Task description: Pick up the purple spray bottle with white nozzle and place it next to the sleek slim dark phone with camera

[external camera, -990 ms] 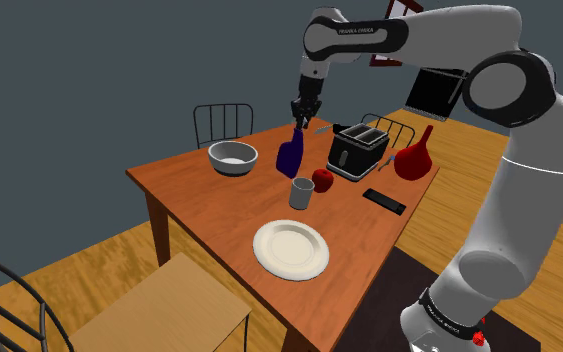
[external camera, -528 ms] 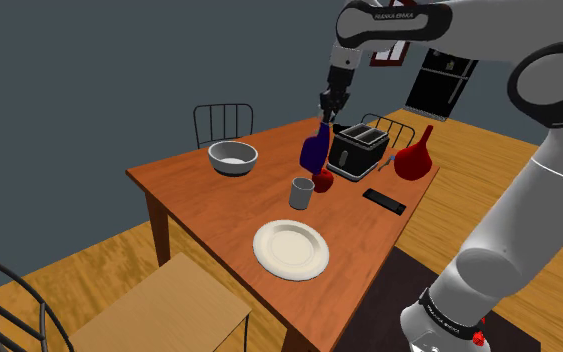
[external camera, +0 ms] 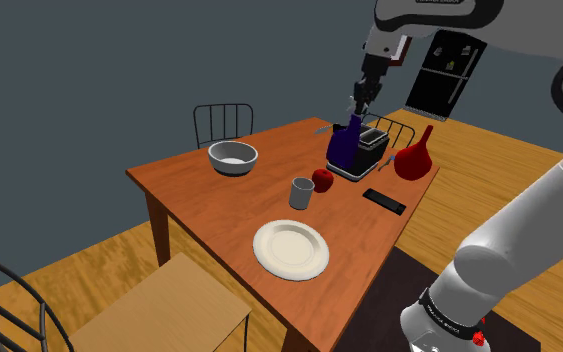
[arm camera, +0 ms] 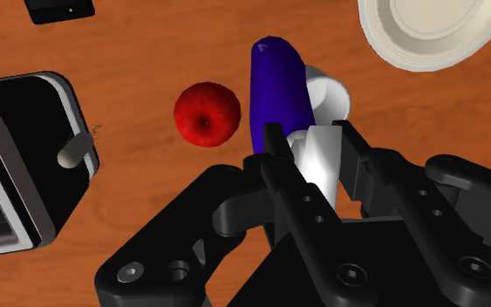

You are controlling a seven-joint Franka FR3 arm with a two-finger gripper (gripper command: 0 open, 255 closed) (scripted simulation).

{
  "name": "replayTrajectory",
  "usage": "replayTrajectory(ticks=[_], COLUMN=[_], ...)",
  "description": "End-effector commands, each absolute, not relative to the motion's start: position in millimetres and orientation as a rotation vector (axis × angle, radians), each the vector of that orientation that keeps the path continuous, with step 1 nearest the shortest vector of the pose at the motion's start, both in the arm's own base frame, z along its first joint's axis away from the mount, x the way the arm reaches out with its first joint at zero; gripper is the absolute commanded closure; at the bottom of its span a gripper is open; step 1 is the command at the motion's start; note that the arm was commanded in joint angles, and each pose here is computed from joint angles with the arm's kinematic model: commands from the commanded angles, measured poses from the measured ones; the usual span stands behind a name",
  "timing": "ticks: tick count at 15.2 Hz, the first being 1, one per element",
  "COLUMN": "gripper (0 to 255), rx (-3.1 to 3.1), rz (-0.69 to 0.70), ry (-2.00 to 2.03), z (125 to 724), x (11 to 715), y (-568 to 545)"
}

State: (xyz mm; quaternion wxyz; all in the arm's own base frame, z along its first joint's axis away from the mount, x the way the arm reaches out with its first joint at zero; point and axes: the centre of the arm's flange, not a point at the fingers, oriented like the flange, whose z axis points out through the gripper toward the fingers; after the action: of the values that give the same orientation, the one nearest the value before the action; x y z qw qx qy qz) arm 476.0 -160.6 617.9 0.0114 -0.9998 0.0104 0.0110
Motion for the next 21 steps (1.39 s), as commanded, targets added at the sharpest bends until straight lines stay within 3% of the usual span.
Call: replayTrajectory(ticks=[1, 21], gripper=[255, 255], rx=[-3.118, -3.118], rz=[0.035, 0.035], ry=[0.032, 0.032], z=[628.3, 732.6], x=[456.6, 279.2], y=[-177.8, -305.0])
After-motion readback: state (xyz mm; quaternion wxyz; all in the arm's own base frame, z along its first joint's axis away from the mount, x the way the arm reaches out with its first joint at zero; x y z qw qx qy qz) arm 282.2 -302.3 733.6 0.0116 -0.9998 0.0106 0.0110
